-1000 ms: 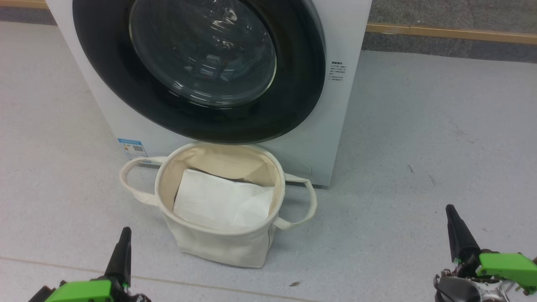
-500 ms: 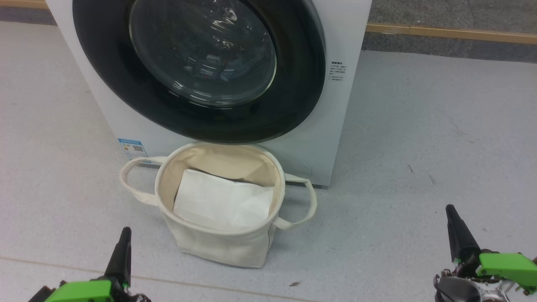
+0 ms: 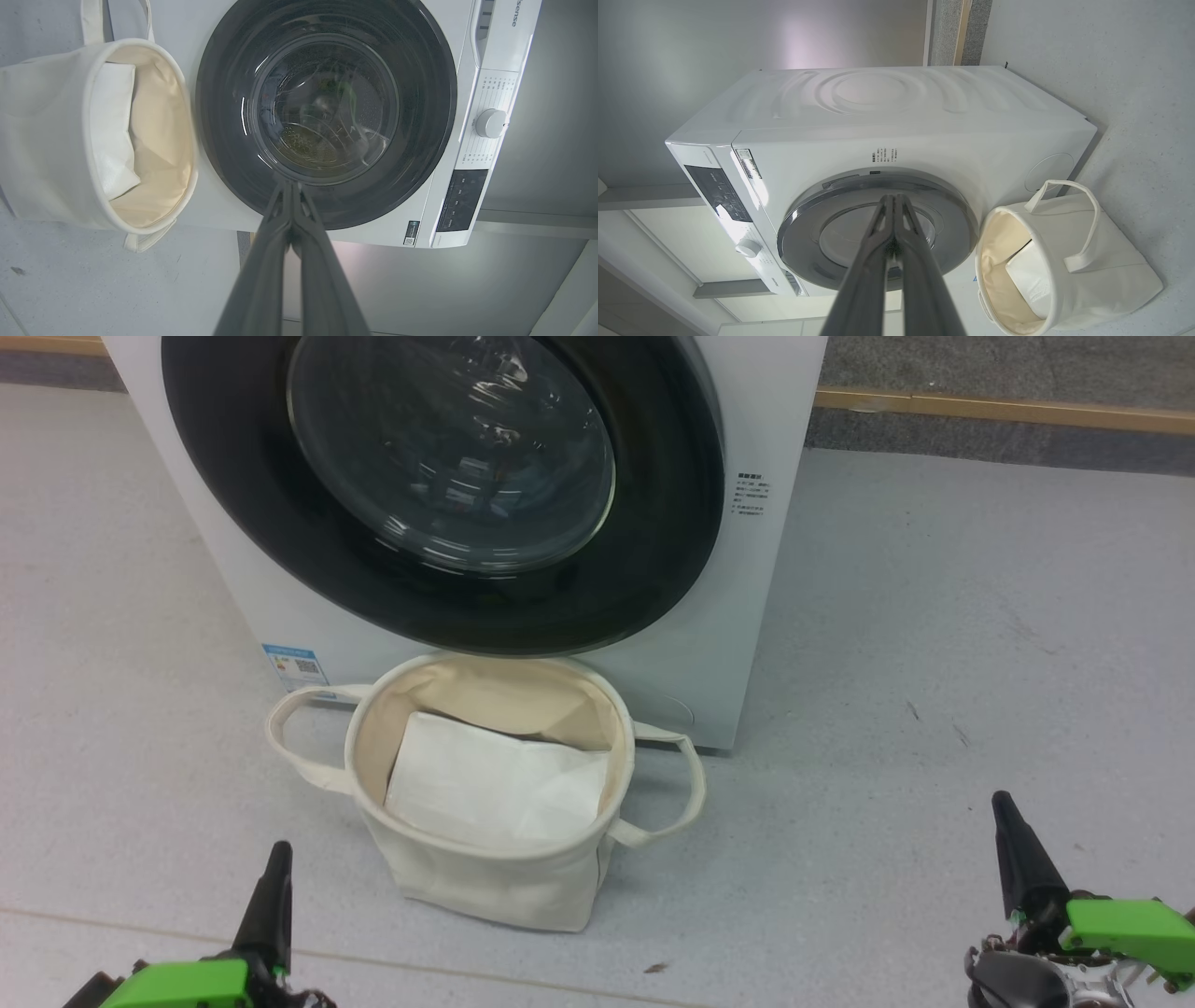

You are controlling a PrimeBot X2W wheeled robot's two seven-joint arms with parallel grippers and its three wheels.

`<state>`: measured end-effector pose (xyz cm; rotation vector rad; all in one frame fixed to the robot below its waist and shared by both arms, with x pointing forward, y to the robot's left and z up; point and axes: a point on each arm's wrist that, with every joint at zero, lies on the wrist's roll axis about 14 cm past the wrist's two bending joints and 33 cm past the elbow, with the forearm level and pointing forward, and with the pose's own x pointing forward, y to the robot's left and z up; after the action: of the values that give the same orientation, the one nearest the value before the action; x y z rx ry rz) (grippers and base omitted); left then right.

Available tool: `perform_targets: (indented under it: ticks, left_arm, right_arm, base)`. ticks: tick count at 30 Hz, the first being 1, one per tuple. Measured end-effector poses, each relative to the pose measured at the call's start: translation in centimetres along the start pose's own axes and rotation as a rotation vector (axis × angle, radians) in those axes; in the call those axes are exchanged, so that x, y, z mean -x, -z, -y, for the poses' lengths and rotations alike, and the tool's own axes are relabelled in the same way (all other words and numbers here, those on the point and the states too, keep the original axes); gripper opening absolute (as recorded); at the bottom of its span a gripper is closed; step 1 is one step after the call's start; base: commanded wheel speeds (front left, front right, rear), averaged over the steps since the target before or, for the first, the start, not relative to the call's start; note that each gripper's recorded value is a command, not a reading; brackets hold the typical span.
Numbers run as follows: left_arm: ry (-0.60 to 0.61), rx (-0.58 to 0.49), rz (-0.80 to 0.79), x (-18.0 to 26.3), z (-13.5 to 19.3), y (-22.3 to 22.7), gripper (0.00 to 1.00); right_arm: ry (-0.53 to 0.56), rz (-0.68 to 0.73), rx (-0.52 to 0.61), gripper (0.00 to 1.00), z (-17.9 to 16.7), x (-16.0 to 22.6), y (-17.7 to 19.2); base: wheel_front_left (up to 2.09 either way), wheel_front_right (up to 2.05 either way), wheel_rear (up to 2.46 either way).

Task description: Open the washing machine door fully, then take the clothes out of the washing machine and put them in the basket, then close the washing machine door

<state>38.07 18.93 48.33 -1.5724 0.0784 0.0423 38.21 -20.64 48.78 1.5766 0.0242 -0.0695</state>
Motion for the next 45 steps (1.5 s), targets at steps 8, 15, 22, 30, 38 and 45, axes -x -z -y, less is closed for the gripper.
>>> perform_targets:
  ticks: [8,15,22,30,38,45]
  left_arm:
    - [0.0,0.0,0.0,0.0,0.0,0.0,0.0]
    - [-0.125,0.012,0.003,1.6,-4.2,0.1,1.0]
    - [-0.197,0.02,0.02,3.0,-6.5,-0.1,1.0]
    - [-0.186,0.008,0.04,2.8,-6.2,-0.4,1.0]
    - [-0.154,-0.027,0.052,1.9,-5.0,-0.6,1.0]
    - [-0.128,-0.079,0.056,1.5,-4.0,-0.8,1.0]
  right_arm:
    - [0.0,0.0,0.0,0.0,0.0,0.0,0.0]
    - [0.118,0.003,-0.015,1.0,3.9,1.3,0.1]
    - [0.187,0.006,-0.016,1.0,6.2,2.5,0.3]
    - [0.178,0.008,-0.012,1.0,5.9,2.3,0.5]
    - [0.15,0.018,-0.002,1.0,4.9,1.5,0.7]
    - [0.12,0.012,0.018,1.0,3.9,0.7,1.2]
  base:
    - [0.0,0.0,0.0]
    - [0.0,0.0,0.0]
    - [0.0,0.0,0.0]
    - [0.0,0.0,0.0]
    - [0.0,0.0,0.0]
    - [0.0,0.0,0.0]
